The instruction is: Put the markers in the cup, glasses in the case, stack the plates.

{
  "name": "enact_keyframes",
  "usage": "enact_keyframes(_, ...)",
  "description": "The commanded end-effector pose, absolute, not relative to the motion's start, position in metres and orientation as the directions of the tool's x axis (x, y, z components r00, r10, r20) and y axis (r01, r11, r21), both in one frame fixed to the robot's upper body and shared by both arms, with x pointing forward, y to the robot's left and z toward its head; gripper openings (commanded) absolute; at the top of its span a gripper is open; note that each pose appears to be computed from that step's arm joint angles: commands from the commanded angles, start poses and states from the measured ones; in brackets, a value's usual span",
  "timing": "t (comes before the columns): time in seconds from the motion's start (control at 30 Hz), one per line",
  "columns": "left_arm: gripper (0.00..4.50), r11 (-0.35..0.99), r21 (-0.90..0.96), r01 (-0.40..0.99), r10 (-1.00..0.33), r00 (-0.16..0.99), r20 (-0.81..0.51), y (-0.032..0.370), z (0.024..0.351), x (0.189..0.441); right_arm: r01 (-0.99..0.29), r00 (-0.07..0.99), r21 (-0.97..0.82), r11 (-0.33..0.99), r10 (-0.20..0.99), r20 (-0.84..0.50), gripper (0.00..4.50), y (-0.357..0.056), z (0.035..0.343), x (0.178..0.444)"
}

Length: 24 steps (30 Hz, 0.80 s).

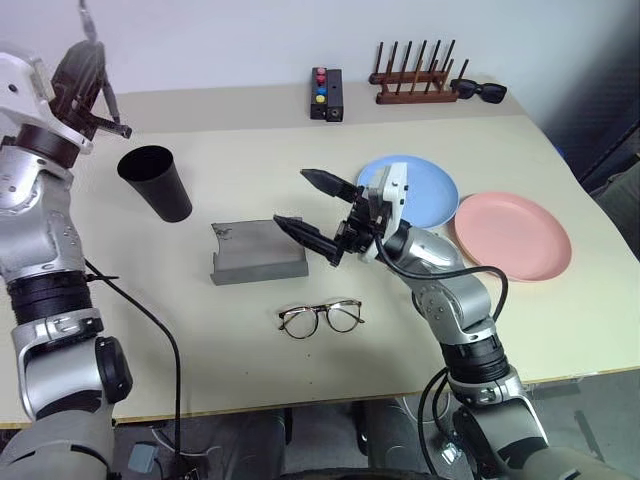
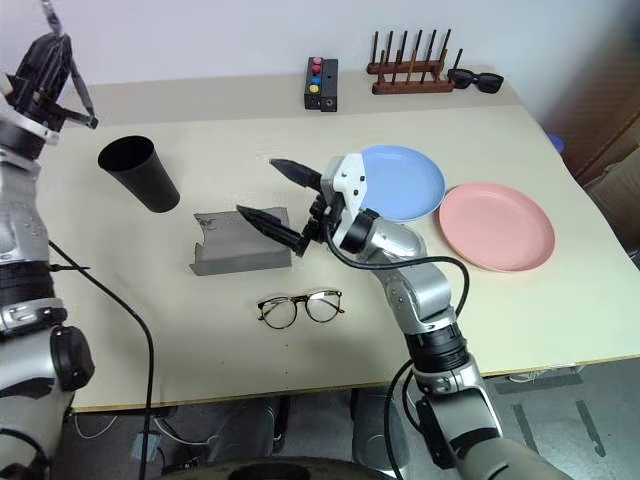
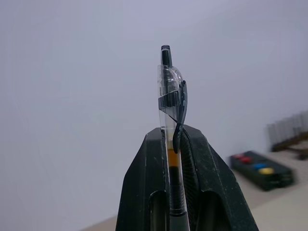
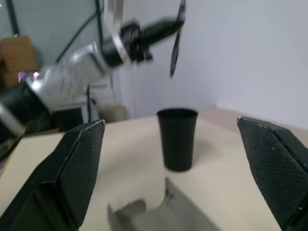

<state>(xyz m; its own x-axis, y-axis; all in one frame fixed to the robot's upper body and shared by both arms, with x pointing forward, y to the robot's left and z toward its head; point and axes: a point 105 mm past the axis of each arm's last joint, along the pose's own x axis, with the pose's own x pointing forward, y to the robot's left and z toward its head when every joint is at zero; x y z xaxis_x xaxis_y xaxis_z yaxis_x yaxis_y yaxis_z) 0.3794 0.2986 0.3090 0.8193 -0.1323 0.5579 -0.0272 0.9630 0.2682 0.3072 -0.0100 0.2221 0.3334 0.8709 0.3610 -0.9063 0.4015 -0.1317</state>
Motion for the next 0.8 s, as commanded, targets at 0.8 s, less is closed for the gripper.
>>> enact_keyframes(0.8,0.06,0.989,0.120,-0.086,0.013,0.862,0.506,0.304,0.243,0.400,-0.905,0.316,-0.143,0.400,0.858,0.405,4.50,-0.005,0.228,0.300)
